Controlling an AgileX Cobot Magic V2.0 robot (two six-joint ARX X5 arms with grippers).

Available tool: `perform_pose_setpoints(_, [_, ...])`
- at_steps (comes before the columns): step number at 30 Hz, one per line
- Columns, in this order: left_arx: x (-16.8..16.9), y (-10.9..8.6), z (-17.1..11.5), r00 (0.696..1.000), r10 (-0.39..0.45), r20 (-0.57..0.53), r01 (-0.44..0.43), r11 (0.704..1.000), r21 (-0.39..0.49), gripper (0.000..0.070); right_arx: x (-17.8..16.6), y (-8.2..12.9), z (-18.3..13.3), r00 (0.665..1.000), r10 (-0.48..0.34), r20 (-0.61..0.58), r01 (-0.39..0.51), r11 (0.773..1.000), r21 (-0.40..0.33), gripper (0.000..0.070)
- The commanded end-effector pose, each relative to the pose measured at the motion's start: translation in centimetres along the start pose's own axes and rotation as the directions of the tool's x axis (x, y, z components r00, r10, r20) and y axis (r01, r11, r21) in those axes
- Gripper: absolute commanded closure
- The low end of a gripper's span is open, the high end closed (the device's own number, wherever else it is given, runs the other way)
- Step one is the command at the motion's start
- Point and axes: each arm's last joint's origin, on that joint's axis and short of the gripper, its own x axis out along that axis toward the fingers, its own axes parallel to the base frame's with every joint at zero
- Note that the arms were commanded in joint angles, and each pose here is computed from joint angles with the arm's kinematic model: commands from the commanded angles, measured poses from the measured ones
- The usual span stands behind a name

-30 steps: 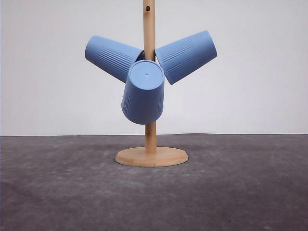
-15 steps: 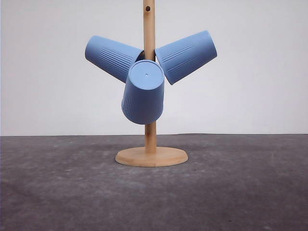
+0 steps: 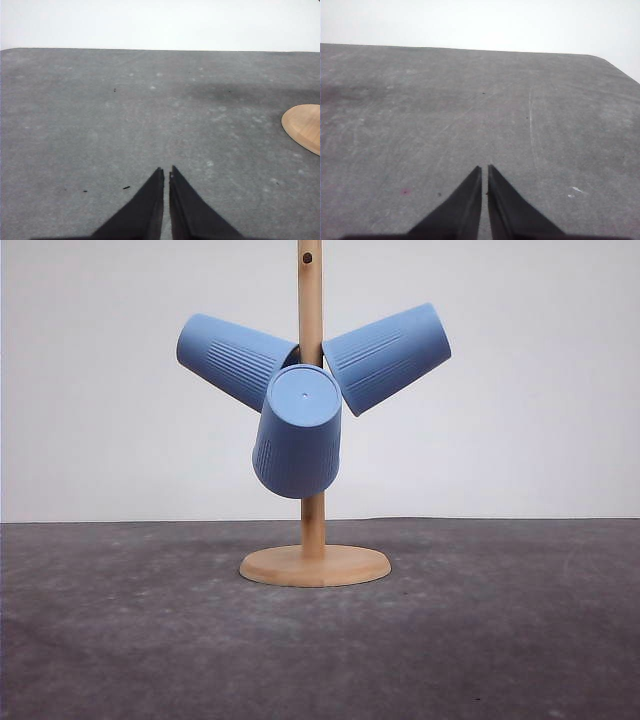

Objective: Place three cups

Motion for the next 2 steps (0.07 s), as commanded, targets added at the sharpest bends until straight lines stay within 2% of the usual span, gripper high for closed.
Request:
perform_pose_setpoints(1, [0.12, 0.03, -0.46, 1.0, 0.001, -0.017, -0.001, 1.0, 0.002, 0.07, 0.06, 0.0, -0.07, 1.0, 0.001, 0.006, -0.001, 1.0, 0.01, 0.0683])
perform_pose_setpoints(2, [0.12, 0.03, -0.46, 1.0, 0.001, -0.017, -0.001, 1.0, 0.002, 0.07, 0.06, 0.0, -0.07, 1.0, 0.001, 0.006, -0.001, 1.0, 0.01, 0.0683])
